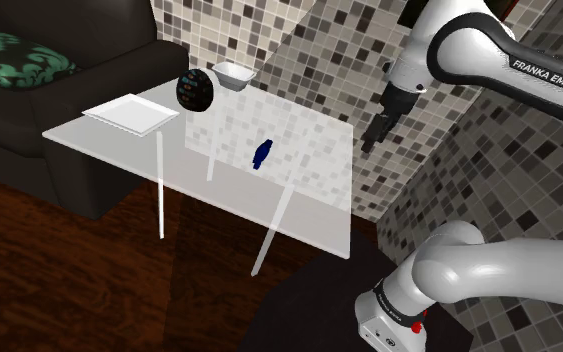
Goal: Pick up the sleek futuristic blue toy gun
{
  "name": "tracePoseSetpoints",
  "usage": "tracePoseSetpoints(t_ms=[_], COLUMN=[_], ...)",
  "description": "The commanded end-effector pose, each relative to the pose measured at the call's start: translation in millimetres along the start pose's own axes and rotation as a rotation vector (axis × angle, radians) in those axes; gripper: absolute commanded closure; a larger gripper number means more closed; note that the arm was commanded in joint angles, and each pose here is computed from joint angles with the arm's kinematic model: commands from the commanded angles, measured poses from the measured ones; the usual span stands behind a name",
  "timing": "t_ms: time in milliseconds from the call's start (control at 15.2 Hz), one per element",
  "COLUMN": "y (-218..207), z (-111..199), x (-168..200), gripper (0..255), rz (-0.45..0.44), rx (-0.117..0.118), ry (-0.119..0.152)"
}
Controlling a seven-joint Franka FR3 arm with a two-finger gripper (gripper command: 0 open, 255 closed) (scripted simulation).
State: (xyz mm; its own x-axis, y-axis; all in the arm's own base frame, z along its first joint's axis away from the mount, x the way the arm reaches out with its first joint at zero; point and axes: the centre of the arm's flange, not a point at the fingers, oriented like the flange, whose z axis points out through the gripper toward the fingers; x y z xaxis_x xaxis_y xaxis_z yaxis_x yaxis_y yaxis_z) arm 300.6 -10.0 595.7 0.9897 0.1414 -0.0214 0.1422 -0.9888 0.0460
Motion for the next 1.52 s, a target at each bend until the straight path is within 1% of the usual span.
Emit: tracePoseSetpoints(t_ms=[0,726,1452], y=[0.0,-14.0,-5.3], z=[0.0,79.2,158.3], x=[0.0,120.1,240.7], gripper=[0,0,0], rz=[0.000,0.199,0.398], rx=[0.000,0.017,0.033], ry=[0.000,0.000,0.001])
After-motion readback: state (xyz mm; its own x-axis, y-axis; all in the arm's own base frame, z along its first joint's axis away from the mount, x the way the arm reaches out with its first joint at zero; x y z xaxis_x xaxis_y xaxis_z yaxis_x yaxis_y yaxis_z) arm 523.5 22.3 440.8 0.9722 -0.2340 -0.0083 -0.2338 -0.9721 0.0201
